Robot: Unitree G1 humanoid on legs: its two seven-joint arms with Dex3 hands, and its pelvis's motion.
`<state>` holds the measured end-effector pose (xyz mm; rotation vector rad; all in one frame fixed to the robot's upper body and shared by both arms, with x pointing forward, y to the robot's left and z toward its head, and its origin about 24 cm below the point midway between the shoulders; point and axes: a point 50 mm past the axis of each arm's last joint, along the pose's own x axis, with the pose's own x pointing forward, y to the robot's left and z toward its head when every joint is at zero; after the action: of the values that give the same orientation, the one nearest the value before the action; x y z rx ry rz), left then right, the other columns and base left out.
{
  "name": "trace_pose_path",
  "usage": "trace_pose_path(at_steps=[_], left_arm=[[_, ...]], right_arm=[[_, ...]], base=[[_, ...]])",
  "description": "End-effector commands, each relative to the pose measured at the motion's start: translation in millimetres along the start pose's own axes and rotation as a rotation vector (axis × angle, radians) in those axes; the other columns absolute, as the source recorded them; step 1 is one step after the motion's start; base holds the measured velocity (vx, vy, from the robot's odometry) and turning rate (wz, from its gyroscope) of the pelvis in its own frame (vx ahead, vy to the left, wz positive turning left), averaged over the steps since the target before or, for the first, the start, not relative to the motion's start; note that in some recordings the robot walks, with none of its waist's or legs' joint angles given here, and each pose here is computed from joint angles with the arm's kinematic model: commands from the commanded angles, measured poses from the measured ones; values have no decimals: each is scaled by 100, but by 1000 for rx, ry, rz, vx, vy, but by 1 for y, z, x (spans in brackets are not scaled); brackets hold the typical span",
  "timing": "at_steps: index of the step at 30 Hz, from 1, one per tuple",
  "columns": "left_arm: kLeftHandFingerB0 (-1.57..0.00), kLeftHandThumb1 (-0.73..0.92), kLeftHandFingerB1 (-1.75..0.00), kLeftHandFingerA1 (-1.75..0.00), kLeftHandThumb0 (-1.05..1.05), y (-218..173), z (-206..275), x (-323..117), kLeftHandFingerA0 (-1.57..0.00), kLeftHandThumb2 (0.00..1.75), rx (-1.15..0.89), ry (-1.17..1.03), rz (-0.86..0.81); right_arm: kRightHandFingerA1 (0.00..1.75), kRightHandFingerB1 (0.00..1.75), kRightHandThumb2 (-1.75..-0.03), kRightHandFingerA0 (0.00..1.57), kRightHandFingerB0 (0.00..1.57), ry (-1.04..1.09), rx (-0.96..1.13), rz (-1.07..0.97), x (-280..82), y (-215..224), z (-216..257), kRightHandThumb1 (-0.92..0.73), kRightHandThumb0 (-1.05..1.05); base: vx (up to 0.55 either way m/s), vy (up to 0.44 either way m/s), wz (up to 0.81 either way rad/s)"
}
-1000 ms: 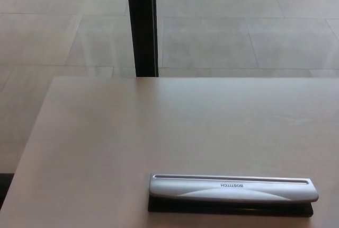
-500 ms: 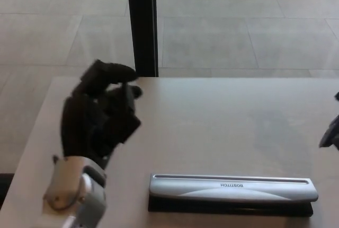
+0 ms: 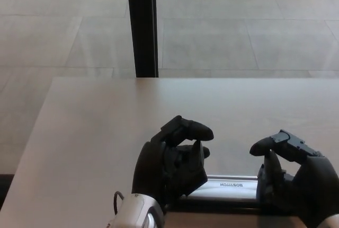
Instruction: A hole pucnch is kept on the middle on the desk infront of the robot and the robot uses both its hands as fists to press on it and use it
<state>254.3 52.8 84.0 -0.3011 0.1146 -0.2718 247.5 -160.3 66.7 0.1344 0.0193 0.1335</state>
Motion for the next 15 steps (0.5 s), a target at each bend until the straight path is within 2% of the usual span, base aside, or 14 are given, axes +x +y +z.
trace_pose_path(at_steps=[1,5,10,13,15], left_arm=[[-47,83,-175,-175,-29,-12,-23,-2,-87,97,-67,71,89],[-48,83,-174,-175,-31,-15,-31,-1,-87,96,-70,94,112],[-46,87,-173,-175,-32,-15,-43,1,-87,86,-117,101,163],[-49,85,-175,-175,-34,-16,-59,-3,-88,88,-175,118,228],[-48,86,-175,-175,-36,-19,-69,-6,-88,88,-194,119,270]], right_arm=[[175,149,-97,112,76,26,-22,-13,-1,0,-12,-68,-44],[175,149,-96,111,77,19,-25,-3,2,0,-13,-67,-42],[175,153,-96,112,77,-4,-46,-3,11,-1,-13,-67,-45],[175,152,-98,109,78,6,-49,-46,13,-4,-19,-66,-44],[175,157,-100,111,77,15,-47,-80,13,-7,-28,-65,-45]], base=[[0,0,0],[0,0,0],[0,0,0],[0,0,0],[0,0,0]])
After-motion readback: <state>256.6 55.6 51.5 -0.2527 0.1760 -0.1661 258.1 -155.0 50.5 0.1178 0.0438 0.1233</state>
